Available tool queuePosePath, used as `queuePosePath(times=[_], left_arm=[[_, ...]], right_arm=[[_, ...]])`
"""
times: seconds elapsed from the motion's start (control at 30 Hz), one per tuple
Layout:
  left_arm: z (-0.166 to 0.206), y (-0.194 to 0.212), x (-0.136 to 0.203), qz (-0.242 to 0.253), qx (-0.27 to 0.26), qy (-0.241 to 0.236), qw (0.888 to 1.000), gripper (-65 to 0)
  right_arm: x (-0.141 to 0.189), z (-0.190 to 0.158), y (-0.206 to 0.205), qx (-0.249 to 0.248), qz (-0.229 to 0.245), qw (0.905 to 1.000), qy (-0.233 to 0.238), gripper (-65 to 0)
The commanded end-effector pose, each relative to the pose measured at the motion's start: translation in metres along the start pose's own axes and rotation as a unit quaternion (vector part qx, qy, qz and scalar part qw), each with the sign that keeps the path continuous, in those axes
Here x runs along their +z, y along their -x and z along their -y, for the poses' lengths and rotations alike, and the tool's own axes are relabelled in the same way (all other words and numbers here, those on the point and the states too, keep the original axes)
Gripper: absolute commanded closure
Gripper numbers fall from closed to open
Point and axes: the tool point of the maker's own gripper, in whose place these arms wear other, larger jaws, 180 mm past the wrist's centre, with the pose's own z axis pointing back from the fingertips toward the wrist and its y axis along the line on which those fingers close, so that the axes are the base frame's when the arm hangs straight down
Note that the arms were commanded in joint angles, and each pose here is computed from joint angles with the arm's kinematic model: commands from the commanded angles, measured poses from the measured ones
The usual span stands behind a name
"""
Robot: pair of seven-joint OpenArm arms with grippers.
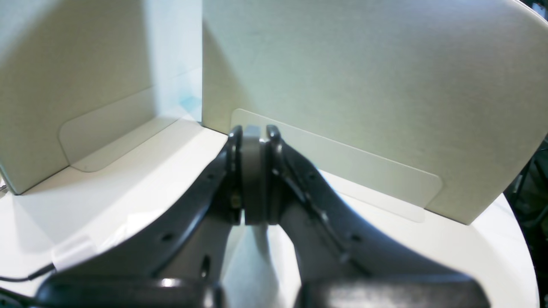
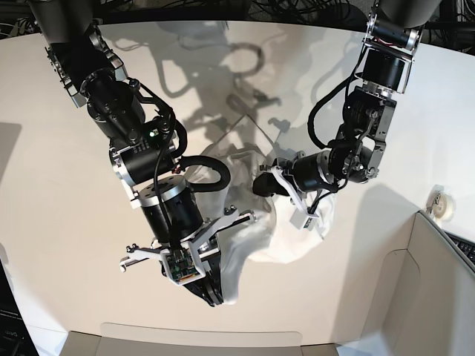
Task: Layout the t-shirt on the table in an organized manner, then fold the t-shirt properly
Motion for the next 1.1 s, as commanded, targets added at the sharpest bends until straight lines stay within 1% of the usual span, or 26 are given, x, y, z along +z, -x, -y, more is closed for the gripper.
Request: queuePosePath(times=[0.0, 0.13, 0.23, 0.33, 0.43, 0.53, 0.6, 0.7, 0.8, 0.97, 1.07], left_arm=[[0.015, -0.029, 0.008, 0.038, -0.024, 0.017, 0.999, 0.0], [0.03, -0.051, 0.035, 0.067, -0.083, 0.017, 0.994, 0.0], [0.039, -0.071, 0.06, 0.098, -0.124, 0.013, 0.987, 0.0], [0.045, -0.094, 0.087, 0.139, -0.151, 0.005, 0.979, 0.0], [0.047, -0.123, 0.118, 0.184, -0.176, -0.014, 0.967, 0.0], [0.041, -0.152, 0.155, 0.209, -0.201, -0.051, 0.956, 0.0], [0.038, -0.173, 0.179, 0.231, -0.207, -0.071, 0.948, 0.0], [0.037, -0.205, 0.218, 0.278, -0.216, -0.097, 0.931, 0.0], [0.039, -0.232, 0.256, 0.309, -0.246, -0.13, 0.909, 0.0], [0.061, -0.269, 0.304, 0.355, -0.293, -0.158, 0.874, 0.0], [0.08, -0.29, 0.335, 0.389, -0.319, -0.168, 0.848, 0.0]], right_arm=[[0.0, 0.007, -0.02, 0.008, 0.036, 0.9993, 0.01, 0.0], [0.001, 0.009, -0.019, 0.01, 0.035, 0.9993, 0.012, 0.0], [0.0, 0.008, -0.021, 0.008, 0.037, 0.9992, 0.012, 0.0], [-0.001, 0.009, -0.024, 0.007, 0.041, 0.9991, 0.013, 0.0], [-0.004, 0.002, -0.036, -0.007, 0.053, 0.9985, 0.008, 0.0], [-0.009, -0.005, -0.059, -0.022, 0.081, 0.9965, 0.003, 0.0], [-0.012, -0.009, -0.077, -0.032, 0.102, 0.9943, 0.0, 0.0], [-0.018, -0.017, -0.106, -0.044, 0.122, 0.9915, -0.009, 0.0], [-0.027, -0.028, -0.134, -0.058, 0.143, 0.9879, -0.02, 0.0], [-0.042, -0.042, -0.182, -0.062, 0.181, 0.981, -0.032, 0.0], [-0.046, -0.05, -0.213, -0.059, 0.205, 0.9762, -0.038, 0.0]])
